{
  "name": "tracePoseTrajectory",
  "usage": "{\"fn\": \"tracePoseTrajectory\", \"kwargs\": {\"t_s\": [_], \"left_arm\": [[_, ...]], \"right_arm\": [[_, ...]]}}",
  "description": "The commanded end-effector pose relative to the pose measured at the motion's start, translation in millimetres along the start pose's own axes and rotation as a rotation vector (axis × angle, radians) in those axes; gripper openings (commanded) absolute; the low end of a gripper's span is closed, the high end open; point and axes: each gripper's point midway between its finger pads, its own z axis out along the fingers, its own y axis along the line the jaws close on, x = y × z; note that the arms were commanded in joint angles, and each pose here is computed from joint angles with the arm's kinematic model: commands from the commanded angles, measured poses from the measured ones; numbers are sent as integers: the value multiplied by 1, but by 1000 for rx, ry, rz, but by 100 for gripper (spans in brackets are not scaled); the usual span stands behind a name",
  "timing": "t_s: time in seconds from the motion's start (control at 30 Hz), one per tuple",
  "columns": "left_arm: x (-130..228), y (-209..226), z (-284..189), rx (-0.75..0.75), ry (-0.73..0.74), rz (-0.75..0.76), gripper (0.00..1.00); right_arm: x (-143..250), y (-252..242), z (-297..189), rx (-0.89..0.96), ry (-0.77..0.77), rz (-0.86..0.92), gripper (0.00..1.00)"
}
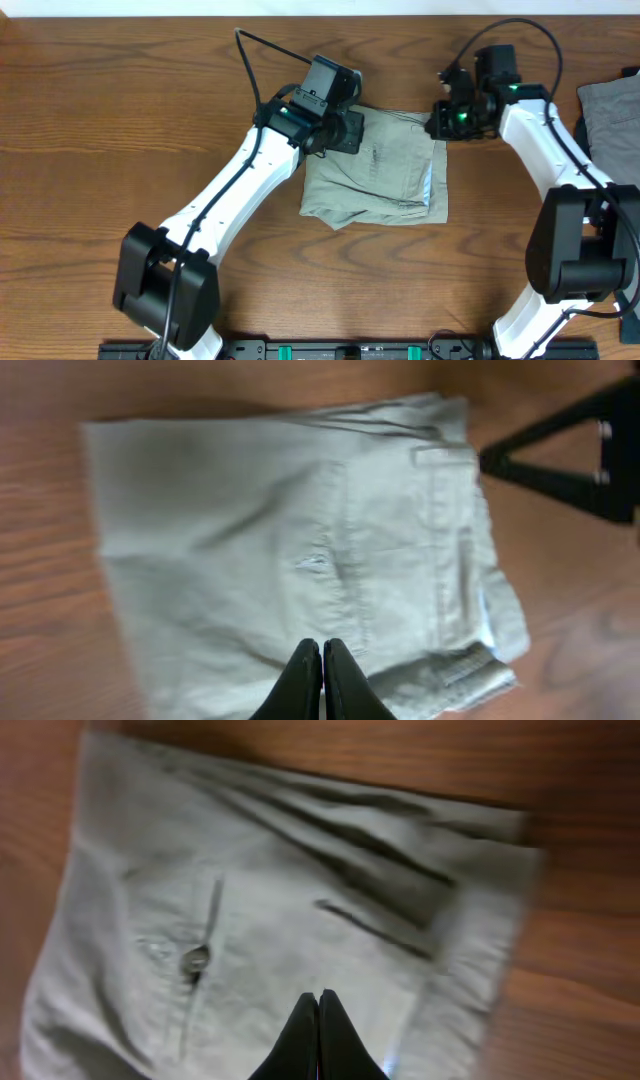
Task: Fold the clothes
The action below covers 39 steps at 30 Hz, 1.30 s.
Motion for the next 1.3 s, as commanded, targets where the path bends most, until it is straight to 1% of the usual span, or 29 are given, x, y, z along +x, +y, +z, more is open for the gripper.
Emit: {"fn": "tracePoseTrajectory", "kwargs": {"t_s": [0.0,0.07,0.13,0.23,0.33,0.5,0.63,0.83,0.93,1.07,1.17,1.23,1.27], "left_arm": [[17,-17,21,139,88,-23,6],[22,-26,31,208,119,-27,6],[28,-30,42,244,148,-32,6],[41,-27,61,240,199,-44,6],[56,-33,73,277,257,-52,6],[84,-46,90,324,354,-56,6],[110,-51,93,323,438,-39,6],[140,-53,93,322,508,25,6],[138,-57,86,345,502,50,6],[121,-66,70,373,437,97,6],[115,-73,61,391,414,109,6],[113,-82,57,448,409,109,6],[112,-91,55,506,411,106,6]], "right_arm": [[5,-15,12,19,17,38,1],[4,-18,19,19,17,38,1],[4,-21,27,18,19,38,1],[6,-27,42,19,32,44,1],[12,-38,56,40,55,55,1],[28,-71,84,140,109,80,1],[46,-85,103,146,168,112,1],[67,-92,125,148,233,127,1],[72,-93,130,149,245,130,1],[73,-95,130,149,248,133,1],[73,-94,130,149,249,133,1],[73,-94,130,149,249,133,1],[73,-94,130,148,249,133,1]]}}
